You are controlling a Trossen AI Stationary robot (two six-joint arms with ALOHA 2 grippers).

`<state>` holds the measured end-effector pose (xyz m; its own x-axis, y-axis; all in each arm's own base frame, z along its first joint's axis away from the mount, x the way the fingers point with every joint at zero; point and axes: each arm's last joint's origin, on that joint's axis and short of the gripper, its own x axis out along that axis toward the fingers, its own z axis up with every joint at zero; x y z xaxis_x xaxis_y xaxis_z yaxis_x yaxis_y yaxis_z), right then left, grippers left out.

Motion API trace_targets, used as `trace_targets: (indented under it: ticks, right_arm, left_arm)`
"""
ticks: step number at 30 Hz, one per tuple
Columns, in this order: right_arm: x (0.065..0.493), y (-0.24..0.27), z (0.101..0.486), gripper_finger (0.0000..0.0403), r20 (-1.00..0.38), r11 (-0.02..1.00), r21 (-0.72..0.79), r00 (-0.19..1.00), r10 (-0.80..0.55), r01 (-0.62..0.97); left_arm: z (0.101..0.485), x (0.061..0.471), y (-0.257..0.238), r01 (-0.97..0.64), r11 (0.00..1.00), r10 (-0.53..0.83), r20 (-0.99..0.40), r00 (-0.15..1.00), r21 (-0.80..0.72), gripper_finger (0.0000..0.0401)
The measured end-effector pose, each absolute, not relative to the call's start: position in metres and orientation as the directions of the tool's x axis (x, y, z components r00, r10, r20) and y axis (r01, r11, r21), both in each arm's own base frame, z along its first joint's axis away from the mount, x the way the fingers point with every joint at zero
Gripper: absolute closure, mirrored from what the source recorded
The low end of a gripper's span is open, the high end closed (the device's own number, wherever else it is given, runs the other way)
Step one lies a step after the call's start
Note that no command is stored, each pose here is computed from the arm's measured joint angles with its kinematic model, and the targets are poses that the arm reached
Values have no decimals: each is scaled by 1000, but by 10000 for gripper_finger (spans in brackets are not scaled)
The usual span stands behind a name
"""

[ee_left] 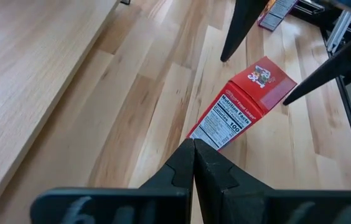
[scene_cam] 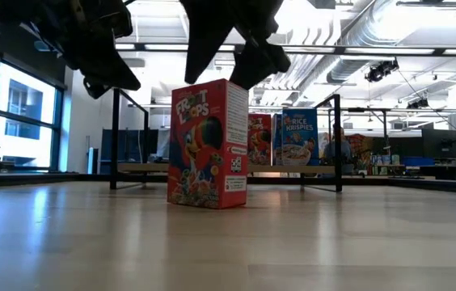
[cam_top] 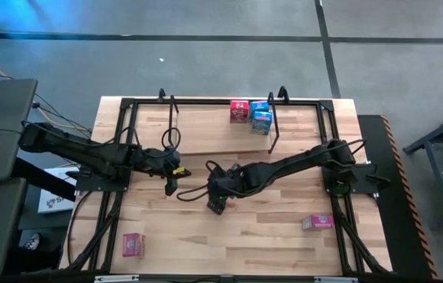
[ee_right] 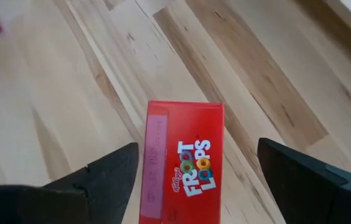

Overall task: Stack cereal on shelf
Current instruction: Put the red cereal box on the shelf aligned with the other red cereal box

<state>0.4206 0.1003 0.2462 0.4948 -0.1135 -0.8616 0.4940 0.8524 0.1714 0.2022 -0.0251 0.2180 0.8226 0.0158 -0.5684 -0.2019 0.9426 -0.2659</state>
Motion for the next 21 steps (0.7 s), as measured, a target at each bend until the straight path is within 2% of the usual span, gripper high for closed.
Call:
trace_targets:
  ticks: [14,21]
  right_arm:
    - [428,105,218,84,-908,875,175,418,-34,452]
    - [428,104,218,117,-905,883,163,422,-43,439]
  left_arm:
    - [218,202,-25,-195,947,16,-569,822,-255,401]
    - [218,202,-25,-200,947,23,-569,822,-250,401]
